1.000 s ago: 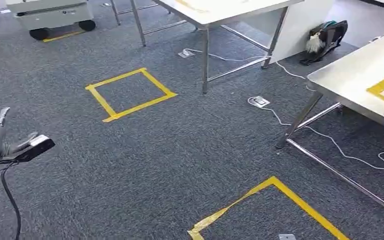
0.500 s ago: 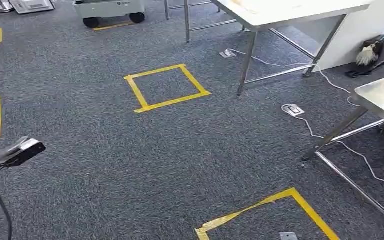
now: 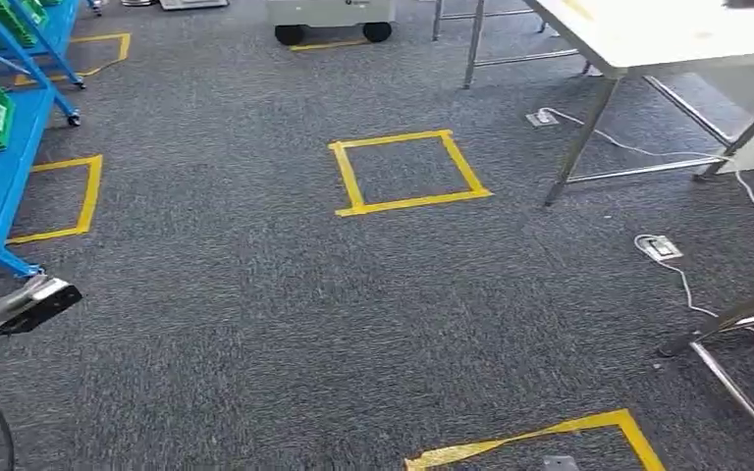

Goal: Take the parts from the cabinet and place them on the table.

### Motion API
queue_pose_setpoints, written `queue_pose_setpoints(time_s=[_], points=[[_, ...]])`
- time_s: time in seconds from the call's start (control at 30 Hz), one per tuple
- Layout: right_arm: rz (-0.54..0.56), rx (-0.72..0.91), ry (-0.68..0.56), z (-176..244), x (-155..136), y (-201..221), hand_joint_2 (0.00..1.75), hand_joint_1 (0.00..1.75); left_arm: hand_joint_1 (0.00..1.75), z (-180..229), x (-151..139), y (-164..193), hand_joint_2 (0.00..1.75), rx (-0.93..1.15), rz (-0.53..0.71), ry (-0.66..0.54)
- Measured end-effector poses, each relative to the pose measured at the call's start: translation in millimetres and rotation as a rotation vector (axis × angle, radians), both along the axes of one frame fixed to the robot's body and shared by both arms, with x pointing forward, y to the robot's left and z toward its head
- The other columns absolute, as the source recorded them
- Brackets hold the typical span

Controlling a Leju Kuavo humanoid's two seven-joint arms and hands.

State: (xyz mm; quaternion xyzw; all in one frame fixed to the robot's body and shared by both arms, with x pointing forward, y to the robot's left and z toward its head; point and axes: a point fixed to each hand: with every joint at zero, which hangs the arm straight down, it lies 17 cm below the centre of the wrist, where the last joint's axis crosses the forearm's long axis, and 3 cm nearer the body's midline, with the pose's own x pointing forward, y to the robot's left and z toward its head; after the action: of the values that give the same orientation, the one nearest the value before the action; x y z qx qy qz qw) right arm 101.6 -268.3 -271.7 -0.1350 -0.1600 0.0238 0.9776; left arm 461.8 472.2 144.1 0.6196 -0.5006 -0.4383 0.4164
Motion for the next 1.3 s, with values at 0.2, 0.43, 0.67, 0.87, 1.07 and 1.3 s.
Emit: queue_pose_setpoints(time_s=[0.2,0.43,0.67,0.87,1.07,1.3], points=[[0.002,0.004,0.000,0,-1,1,0.00,0.00,0.00,2,-1,4,0.00,0.007,0.005,-0.002],[0.002,0.006,-0.003,0,1,2,0.00,0.00,0.00,1,-3,4,0.00,0.007,0.005,0.001],[0.003,0.022,-0.006,0,2,5,0.00,0.00,0.00,5,-3,4,0.00,0.006,0.004,-0.011],[0.003,0.024,0.002,-1,-3,5,0.00,0.00,0.00,2,-5,3,0.00,0.004,0.003,-0.005],[0.000,0.034,-0.002,0,-1,8,0.00,0.00,0.00,2,-8,4,0.00,0.006,0.003,-0.005],[-0.002,0.036,0.002,-1,-3,9,0.00,0.00,0.00,-3,-11,4,0.00,0.004,0.004,0.005]])
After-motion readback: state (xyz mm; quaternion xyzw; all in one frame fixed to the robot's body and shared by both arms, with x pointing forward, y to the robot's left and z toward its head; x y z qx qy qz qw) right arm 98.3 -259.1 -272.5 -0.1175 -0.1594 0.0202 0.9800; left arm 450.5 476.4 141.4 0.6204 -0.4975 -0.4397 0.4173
